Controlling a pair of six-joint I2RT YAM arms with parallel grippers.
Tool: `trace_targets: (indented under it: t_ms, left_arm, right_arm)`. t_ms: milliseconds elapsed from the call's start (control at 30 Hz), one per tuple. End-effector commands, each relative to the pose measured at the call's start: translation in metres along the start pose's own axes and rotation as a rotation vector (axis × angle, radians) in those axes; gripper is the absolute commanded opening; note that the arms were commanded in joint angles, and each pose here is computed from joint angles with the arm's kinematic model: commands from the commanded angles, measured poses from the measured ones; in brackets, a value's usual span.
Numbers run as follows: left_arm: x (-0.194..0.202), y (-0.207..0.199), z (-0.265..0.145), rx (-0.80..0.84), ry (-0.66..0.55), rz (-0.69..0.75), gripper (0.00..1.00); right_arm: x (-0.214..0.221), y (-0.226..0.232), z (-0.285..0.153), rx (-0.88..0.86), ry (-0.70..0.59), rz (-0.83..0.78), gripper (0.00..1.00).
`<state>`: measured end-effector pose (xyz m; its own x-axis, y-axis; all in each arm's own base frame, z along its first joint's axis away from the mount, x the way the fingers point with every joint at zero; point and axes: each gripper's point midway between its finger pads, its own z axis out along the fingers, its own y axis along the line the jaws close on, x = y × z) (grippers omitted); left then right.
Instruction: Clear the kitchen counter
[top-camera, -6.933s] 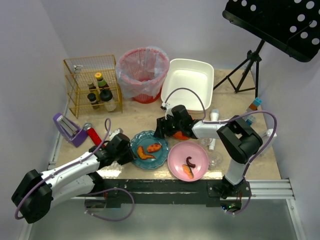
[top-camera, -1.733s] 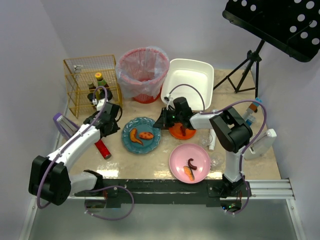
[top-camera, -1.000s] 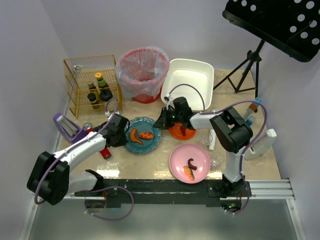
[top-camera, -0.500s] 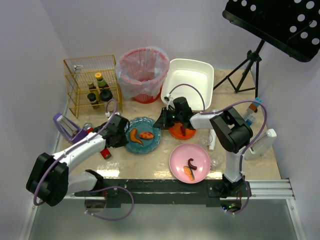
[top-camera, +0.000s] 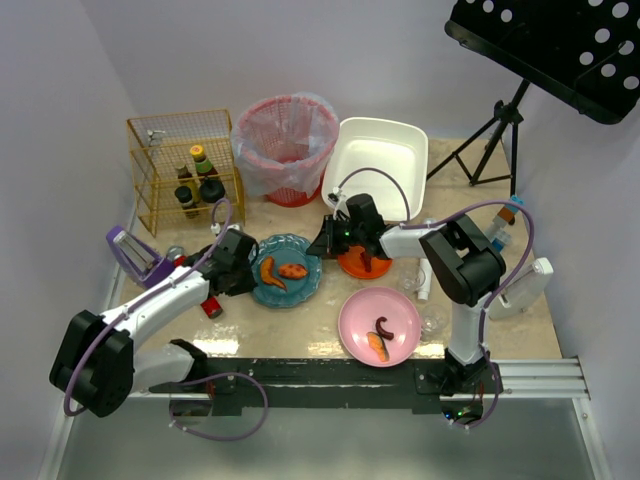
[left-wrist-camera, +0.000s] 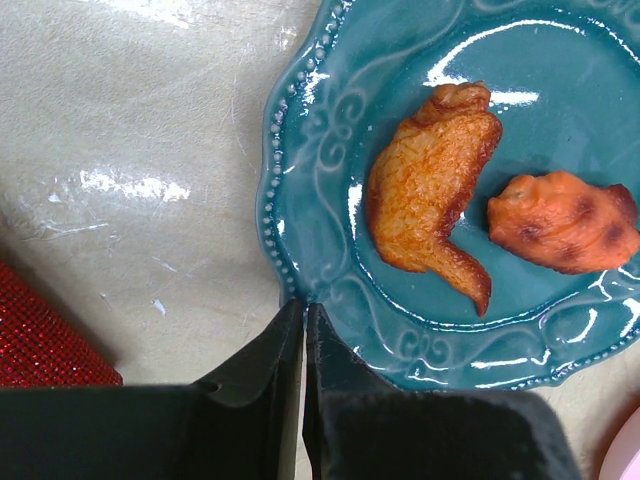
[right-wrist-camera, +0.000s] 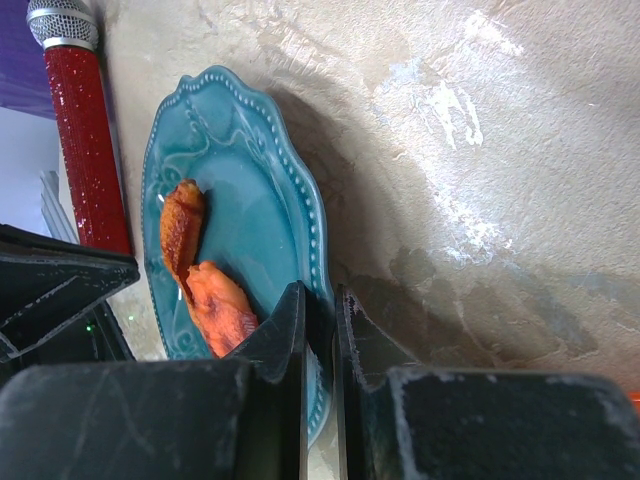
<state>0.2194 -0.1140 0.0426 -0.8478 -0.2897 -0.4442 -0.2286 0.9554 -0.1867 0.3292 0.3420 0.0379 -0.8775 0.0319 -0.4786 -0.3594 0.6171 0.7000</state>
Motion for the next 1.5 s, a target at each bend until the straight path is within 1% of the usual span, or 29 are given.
trace_targets:
  t_ms: [0,100,400,600,700,767,867,1067,1367,1467]
  left_arm:
    - [-0.002,-0.009,0.0,0.03,-0.002,-0.011,0.09]
    - [0.002,-0.006,0.005,0.021,0.008,-0.008,0.09]
    - [0.03,0.006,0.021,0.003,0.084,0.002,0.06]
    - [0.035,0.01,0.025,-0.008,0.092,0.007,0.06]
    - [0.036,0.011,0.026,-0.013,0.098,0.01,0.06]
    - [0.037,0.012,0.027,-0.017,0.102,0.013,0.06]
    - [0.038,0.013,0.028,-0.02,0.106,0.013,0.06]
    - [0.04,0.015,0.03,-0.03,0.117,0.022,0.0]
    - [0.04,0.014,0.027,-0.032,0.127,0.024,0.0]
    - [0.03,0.009,0.019,-0.027,0.103,0.022,0.0]
  right_arm:
    - [-0.004,-0.018,0.0,0.081,-0.034,-0.081,0.0]
    - [-0.004,-0.017,0.0,0.08,-0.035,-0.082,0.01]
    - [-0.003,-0.02,0.0,0.092,-0.034,-0.078,0.15]
    - [-0.004,-0.021,0.0,0.096,-0.039,-0.08,0.33]
    - [-0.005,-0.02,-0.001,0.094,-0.042,-0.085,0.4]
    - [-0.006,-0.019,-0.002,0.093,-0.043,-0.088,0.44]
    - [-0.007,-0.019,-0.002,0.092,-0.044,-0.097,0.47]
    - [-0.006,-0.02,-0.002,0.093,-0.04,-0.094,0.48]
    - [-0.01,-0.021,-0.005,0.093,-0.051,-0.097,0.52]
    - [-0.011,-0.021,-0.005,0.093,-0.053,-0.097,0.53]
